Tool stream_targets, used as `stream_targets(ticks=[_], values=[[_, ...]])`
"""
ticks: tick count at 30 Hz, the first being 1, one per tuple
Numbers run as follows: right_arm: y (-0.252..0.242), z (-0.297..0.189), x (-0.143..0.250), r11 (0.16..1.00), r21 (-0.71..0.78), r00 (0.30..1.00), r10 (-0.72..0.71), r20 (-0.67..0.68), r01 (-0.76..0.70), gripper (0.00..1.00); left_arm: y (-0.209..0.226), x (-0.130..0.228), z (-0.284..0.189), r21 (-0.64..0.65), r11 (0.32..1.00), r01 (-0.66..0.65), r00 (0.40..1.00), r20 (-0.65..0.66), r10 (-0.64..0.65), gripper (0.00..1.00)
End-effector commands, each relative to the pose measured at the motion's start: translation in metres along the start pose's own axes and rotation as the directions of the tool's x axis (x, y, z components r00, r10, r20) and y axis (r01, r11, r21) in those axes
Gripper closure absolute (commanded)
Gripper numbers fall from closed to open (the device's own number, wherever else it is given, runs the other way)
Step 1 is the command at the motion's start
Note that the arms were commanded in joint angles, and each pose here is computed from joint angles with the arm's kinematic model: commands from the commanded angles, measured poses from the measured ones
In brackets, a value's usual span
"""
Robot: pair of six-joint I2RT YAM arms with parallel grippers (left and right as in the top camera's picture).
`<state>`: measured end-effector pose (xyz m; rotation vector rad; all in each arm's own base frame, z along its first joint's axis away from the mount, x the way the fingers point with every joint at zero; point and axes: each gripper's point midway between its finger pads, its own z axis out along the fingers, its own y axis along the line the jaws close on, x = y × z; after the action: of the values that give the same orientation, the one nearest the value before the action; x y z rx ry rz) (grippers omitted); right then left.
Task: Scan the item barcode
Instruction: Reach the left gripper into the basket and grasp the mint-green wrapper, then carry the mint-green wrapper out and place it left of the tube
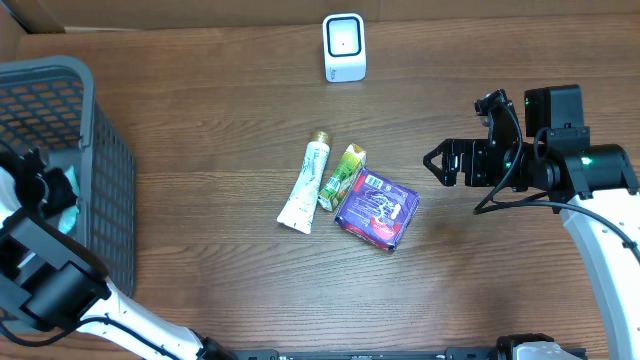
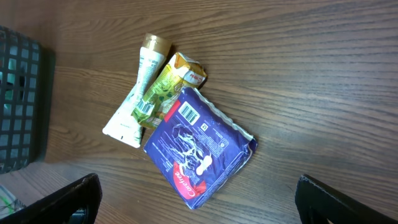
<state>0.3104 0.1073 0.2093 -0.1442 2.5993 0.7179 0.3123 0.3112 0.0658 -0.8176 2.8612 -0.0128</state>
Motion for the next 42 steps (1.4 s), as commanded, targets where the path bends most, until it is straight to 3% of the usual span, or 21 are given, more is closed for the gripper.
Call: stream_targets(ticks=[1,8,12,16,21,26,32,42], values=[[0.004,-0.005,-0.007,1.0,0.002,0.999,-0.02,0.024,0.02,0.0,-0.023,-0.055,-0.073,0.128,0.991,0.037,0.979,0.193,-0.061,0.96],[0.004,-0.005,-0.007,1.0,0.002,1.0,-0.019,0.022,0.019,0.0,-0.075,-0.087,-0.232,0.218,0.971,-0.097,0.883,0.469,-0.017,0.96],[0.004,-0.005,-0.007,1.0,0.002,1.0,-0.019,0.022,0.019,0.0,-0.118,-0.076,-0.304,0.178,0.961,-0.213,0.795,0.603,0.065,0.96],[0.004,-0.005,-0.007,1.0,0.002,1.0,-0.019,0.022,0.019,0.0,-0.178,-0.051,-0.33,0.173,0.922,-0.348,0.755,0.634,0.166,0.96],[0.005,-0.006,-0.01,1.0,0.001,0.999,-0.027,0.036,0.027,0.0,-0.271,-0.021,-0.295,0.22,0.826,-0.519,0.776,0.527,0.347,0.96],[0.004,-0.006,-0.01,1.0,0.001,0.999,-0.026,0.035,0.026,0.0,-0.339,0.028,-0.212,0.215,0.767,-0.604,0.793,0.255,0.553,0.96],[0.004,-0.005,-0.006,1.0,0.003,1.0,-0.018,0.019,0.018,0.0,-0.372,0.089,-0.132,0.22,0.749,-0.625,0.765,-0.02,0.644,0.96],[0.004,-0.005,-0.003,1.0,0.004,1.0,-0.012,0.009,0.012,0.0,-0.381,0.138,-0.037,0.163,0.751,-0.64,0.729,-0.182,0.66,0.96]])
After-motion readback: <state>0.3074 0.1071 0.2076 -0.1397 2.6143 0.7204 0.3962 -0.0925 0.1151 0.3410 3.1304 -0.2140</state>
